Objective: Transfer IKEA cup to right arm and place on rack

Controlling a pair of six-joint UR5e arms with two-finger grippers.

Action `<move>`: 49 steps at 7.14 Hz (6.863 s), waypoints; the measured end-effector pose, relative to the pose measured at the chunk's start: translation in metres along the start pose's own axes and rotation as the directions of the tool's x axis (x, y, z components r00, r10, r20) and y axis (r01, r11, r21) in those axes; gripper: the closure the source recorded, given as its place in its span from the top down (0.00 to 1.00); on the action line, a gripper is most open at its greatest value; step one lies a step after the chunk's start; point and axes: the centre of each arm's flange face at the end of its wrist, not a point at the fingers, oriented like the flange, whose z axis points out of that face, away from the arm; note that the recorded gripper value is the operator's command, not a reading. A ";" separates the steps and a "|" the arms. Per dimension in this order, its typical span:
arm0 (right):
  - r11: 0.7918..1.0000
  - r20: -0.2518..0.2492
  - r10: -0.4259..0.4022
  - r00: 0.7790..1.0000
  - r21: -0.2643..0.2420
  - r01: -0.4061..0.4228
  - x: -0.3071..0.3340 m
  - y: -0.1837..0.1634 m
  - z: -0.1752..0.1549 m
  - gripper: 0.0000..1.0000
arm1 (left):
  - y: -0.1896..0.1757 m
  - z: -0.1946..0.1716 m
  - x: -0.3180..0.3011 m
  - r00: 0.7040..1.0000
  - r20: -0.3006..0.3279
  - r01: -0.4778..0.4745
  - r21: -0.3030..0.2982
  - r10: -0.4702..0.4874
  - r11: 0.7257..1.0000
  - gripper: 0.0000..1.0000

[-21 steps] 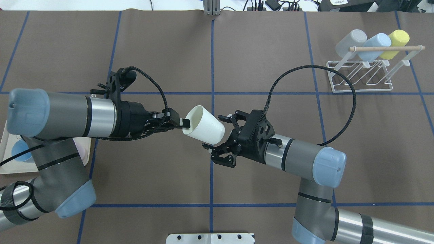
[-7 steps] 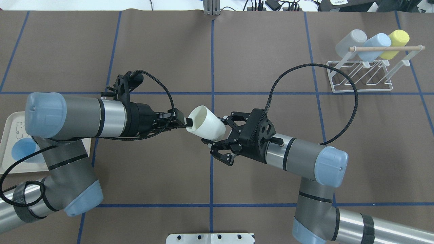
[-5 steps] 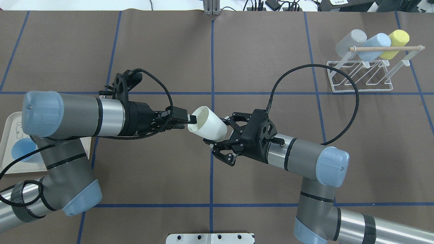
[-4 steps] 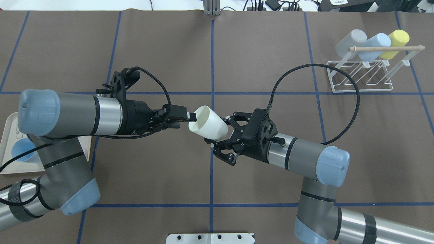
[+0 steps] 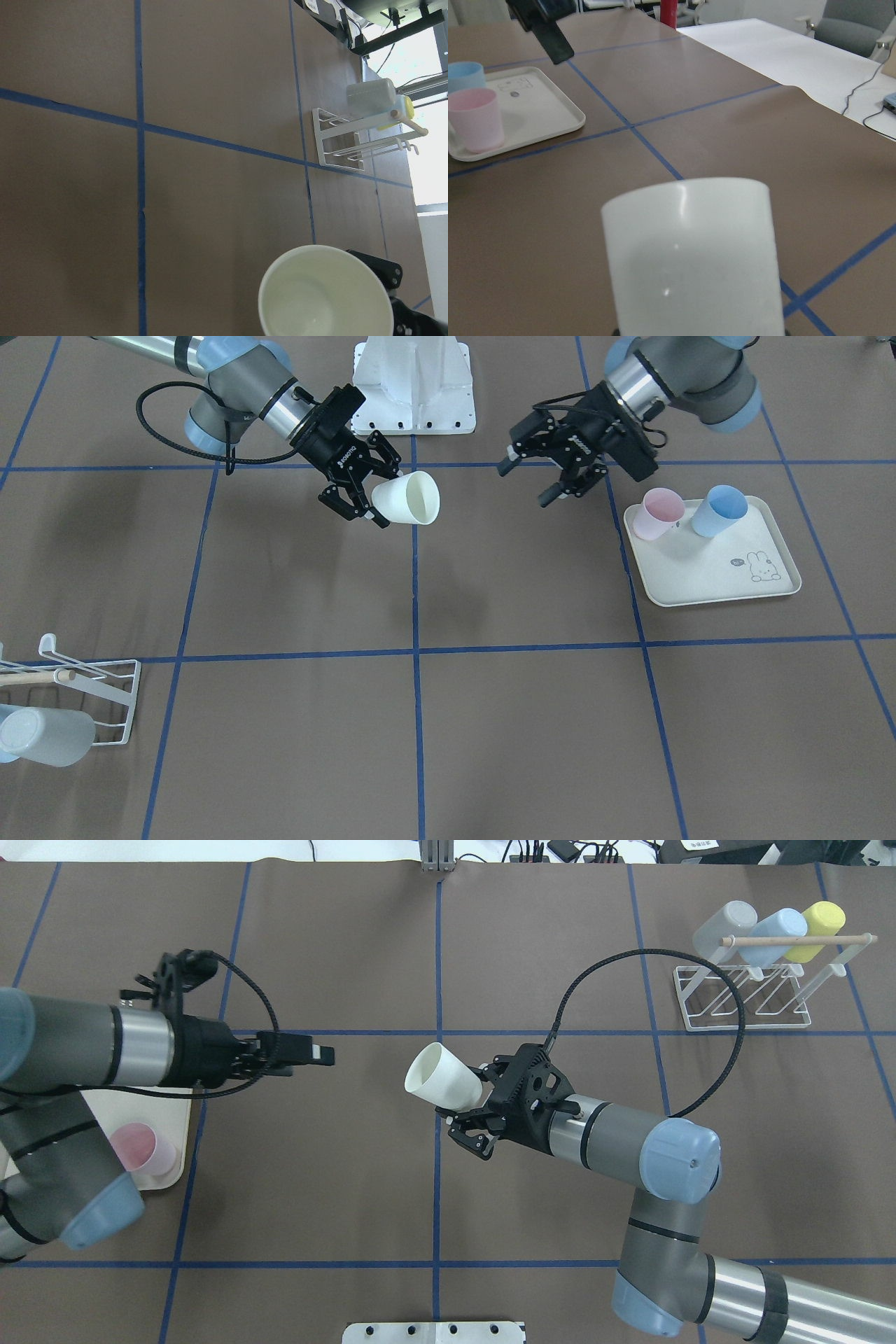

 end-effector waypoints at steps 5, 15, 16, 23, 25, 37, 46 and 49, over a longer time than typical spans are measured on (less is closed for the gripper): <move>0.810 -0.140 -0.359 0.923 -0.538 0.233 0.097 -0.032 -0.053 0.00 | -0.045 -0.078 -0.106 0.856 0.316 -0.404 -0.083 0.409 0.911 1.00; -0.220 0.453 -0.707 0.542 -0.870 0.440 0.319 0.052 -0.169 0.00 | -0.043 -0.084 -0.113 0.843 0.325 -0.422 -0.095 0.429 0.901 1.00; -0.249 0.461 -0.704 0.541 -0.873 0.420 0.326 0.060 -0.164 0.00 | -0.043 -0.084 -0.113 0.843 0.325 -0.422 -0.095 0.429 0.902 1.00; -0.249 0.402 -0.730 0.553 -0.910 0.333 0.350 0.093 -0.135 0.00 | -0.043 -0.084 -0.113 0.843 0.324 -0.422 -0.096 0.429 0.902 1.00; -0.239 0.388 -0.735 0.556 -0.916 0.323 0.347 0.096 -0.132 0.00 | -0.043 -0.083 -0.113 0.843 0.324 -0.422 -0.096 0.429 0.902 1.00; -0.287 0.445 -0.703 0.555 -0.891 0.350 0.331 0.128 -0.100 0.98 | -0.043 -0.082 -0.112 0.844 0.321 -0.423 -0.096 0.430 0.901 1.00; 0.352 -0.027 -0.629 0.777 -0.901 0.254 0.270 0.035 -0.095 0.98 | -0.042 -0.082 -0.145 0.796 0.442 -0.429 -0.070 0.414 0.900 1.00; 0.761 -0.206 -0.163 0.965 -0.649 -0.010 0.225 0.010 -0.086 0.98 | 0.007 -0.118 -0.202 0.777 0.467 -0.423 -0.109 0.422 0.900 1.00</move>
